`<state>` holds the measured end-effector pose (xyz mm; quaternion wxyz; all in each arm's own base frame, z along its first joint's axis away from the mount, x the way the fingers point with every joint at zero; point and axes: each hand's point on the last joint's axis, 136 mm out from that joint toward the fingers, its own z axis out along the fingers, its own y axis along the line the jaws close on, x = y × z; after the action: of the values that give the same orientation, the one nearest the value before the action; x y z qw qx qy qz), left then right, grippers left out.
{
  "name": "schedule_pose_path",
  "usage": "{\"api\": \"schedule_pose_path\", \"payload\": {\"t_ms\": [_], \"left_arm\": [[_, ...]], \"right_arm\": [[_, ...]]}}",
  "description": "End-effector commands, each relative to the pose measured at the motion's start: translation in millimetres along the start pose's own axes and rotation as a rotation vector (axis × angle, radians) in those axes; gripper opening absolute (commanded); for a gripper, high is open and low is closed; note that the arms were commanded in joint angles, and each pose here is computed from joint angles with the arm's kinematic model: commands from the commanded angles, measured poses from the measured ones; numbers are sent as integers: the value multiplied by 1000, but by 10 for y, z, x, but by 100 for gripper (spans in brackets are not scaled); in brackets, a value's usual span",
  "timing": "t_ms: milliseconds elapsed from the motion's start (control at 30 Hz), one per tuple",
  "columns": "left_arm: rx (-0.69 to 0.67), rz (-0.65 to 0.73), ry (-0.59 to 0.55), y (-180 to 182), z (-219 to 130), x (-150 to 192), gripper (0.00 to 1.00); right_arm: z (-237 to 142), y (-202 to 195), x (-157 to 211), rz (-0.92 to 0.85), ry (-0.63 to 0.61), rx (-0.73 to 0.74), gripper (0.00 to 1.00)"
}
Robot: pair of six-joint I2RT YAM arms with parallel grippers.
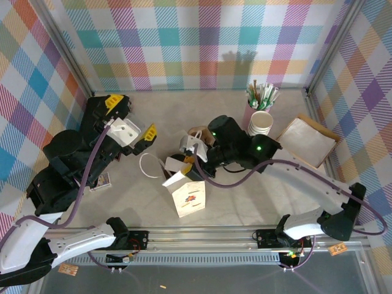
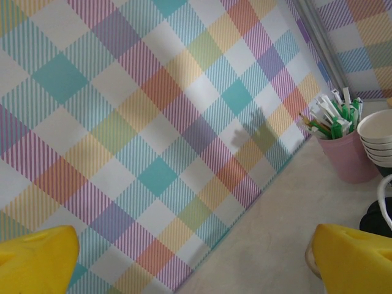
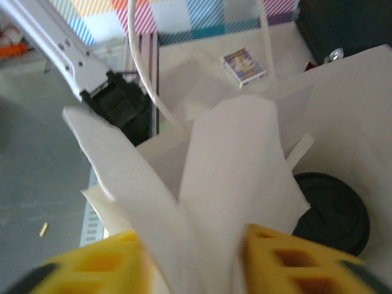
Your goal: Pack the takeout coffee
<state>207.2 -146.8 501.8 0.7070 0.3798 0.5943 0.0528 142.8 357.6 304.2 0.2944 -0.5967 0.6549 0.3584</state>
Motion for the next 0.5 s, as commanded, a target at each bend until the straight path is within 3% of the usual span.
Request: {"api": "schedule_pose_path", "payload": {"t_ms": [0,133,233,333,467], "left_arm": [[-33,-52,-50,89,-49,-107,97],[-35,-52,-54,111,-55,-139,97],[-32,-56,-49,104,-55,-124,97],[-28,-70,-45,87,-56,-103,97],[-29,-71,-36,53,-28,-58,97]], "right_arm": [[-59,126,-69,-38,11,-67,51],[-139,169,-122,-86,-1,-71,56],[-168,225,-60,-116,35,-98,47],[-165,253,136,-105,133,-121,32],[-159,243,315,-88,221,-125,26]]}}
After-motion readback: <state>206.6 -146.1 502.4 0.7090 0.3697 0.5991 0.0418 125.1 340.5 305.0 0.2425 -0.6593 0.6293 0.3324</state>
